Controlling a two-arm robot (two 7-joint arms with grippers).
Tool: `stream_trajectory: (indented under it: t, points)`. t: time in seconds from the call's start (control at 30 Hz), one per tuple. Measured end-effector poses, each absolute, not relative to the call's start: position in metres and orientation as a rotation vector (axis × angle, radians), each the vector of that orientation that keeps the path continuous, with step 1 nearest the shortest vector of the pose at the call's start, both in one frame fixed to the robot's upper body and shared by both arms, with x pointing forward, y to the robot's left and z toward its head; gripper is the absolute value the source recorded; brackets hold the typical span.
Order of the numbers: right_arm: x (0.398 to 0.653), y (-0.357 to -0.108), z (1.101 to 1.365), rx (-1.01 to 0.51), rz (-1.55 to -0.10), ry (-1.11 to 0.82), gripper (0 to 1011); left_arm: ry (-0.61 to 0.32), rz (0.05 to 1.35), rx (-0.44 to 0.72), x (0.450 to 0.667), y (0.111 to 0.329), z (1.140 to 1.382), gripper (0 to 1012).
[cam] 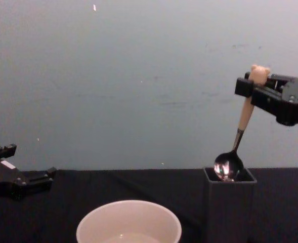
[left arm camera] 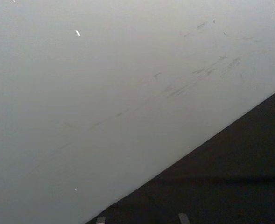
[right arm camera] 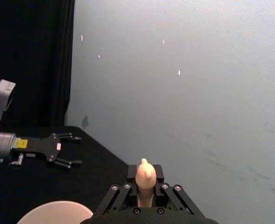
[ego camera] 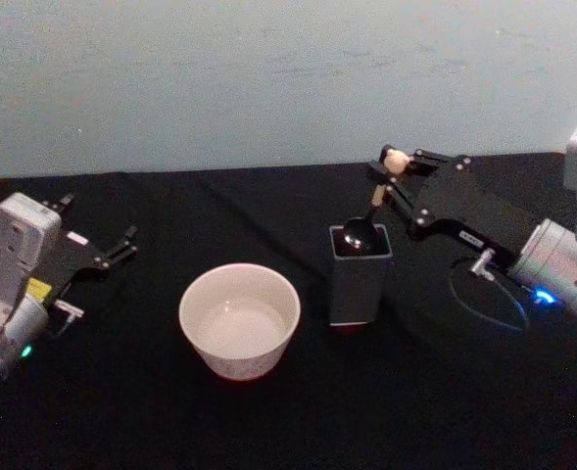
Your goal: Pick up the stirring spoon with one hand, stir inside the cup, then place it back in its original position.
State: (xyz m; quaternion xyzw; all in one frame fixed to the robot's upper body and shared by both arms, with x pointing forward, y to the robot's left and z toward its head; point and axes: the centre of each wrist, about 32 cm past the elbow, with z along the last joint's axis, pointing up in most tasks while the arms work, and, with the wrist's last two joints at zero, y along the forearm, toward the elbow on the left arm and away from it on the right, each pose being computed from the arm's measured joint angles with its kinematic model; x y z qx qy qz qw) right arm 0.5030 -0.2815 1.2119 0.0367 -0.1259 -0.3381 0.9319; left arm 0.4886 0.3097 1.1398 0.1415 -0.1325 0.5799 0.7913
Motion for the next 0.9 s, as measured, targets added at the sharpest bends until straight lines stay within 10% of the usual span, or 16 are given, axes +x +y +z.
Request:
stream_trajectory:
  t: [0.9]
  points:
    - [0.52,-0.271,1.178,-0.029,-0.725,-0.061,188,-0.285,1.248,0.305,0.489,0.31,1.14,1001]
